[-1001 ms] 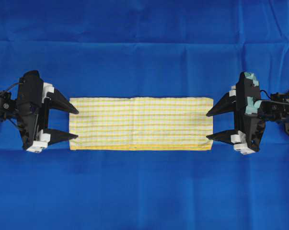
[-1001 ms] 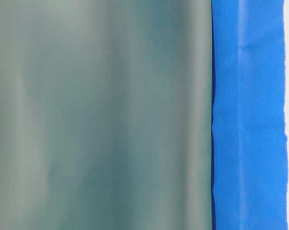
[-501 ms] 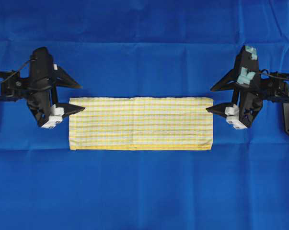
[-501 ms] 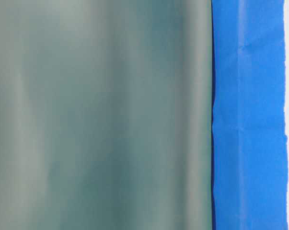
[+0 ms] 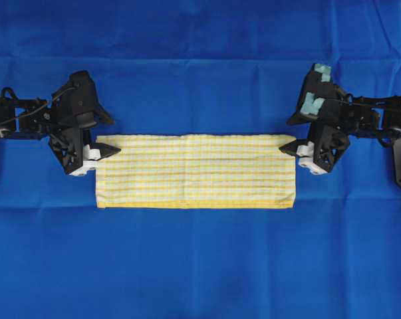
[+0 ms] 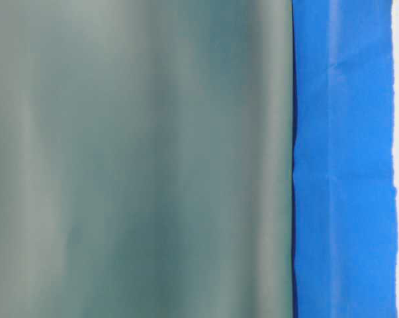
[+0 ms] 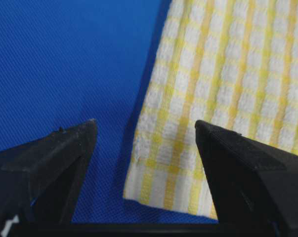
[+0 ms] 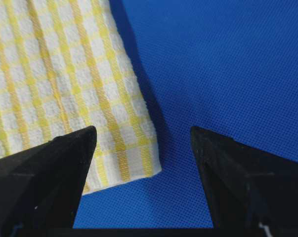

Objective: Fold the yellow towel.
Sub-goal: 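Release the corners and grasp the folded towel's left and right ends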

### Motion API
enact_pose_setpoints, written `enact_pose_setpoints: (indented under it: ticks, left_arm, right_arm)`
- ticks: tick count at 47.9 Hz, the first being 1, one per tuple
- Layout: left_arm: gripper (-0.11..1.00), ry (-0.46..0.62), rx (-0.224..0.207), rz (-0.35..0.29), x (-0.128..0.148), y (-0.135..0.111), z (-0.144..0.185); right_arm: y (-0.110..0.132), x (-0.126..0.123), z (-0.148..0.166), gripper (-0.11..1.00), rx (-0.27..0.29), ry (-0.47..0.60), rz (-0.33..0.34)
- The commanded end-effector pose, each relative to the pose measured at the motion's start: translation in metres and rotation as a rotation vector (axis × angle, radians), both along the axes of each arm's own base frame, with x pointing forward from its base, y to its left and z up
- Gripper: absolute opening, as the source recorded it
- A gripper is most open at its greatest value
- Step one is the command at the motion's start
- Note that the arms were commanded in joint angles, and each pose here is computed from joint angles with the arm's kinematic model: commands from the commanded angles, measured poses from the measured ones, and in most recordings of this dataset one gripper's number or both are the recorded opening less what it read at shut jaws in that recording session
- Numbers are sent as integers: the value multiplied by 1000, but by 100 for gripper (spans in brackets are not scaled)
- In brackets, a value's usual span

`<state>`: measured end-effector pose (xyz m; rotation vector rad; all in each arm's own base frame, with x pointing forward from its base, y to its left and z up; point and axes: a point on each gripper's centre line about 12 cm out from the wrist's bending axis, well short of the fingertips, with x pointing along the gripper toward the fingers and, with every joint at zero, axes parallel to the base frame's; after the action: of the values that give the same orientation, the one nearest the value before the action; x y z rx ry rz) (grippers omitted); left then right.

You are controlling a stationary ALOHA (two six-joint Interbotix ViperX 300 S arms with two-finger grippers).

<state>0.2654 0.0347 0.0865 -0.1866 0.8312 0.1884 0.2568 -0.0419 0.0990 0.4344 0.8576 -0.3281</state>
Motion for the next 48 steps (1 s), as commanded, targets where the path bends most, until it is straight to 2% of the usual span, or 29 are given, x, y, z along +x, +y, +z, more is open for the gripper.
enact_pose_setpoints:
  ticks: [1,9,19,24,30,33,48]
  left_arm:
    - [72,-14,0,4,5,1,4]
    - [65,45,-11,4,4,1,-2]
    - [45,108,-22,2,5,0,-5]
    - [30,131,-26,1,7,0,-7]
    - [11,155,-31,0,7,0,-9]
    - [3,163,-32,0,7,0,-9]
    - [3,144,-31,-3,13,0,1]
  right_arm:
    - [-2,7,4,76,-2,-18,-5]
    - [-2,6,1,76,2,-5,-7]
    - [2,5,-3,71,14,44,11]
    - [5,5,-4,55,11,55,27]
    - [6,5,-4,19,12,58,32]
    - [6,5,-4,6,12,58,30]
    - [5,8,9,4,8,14,28]
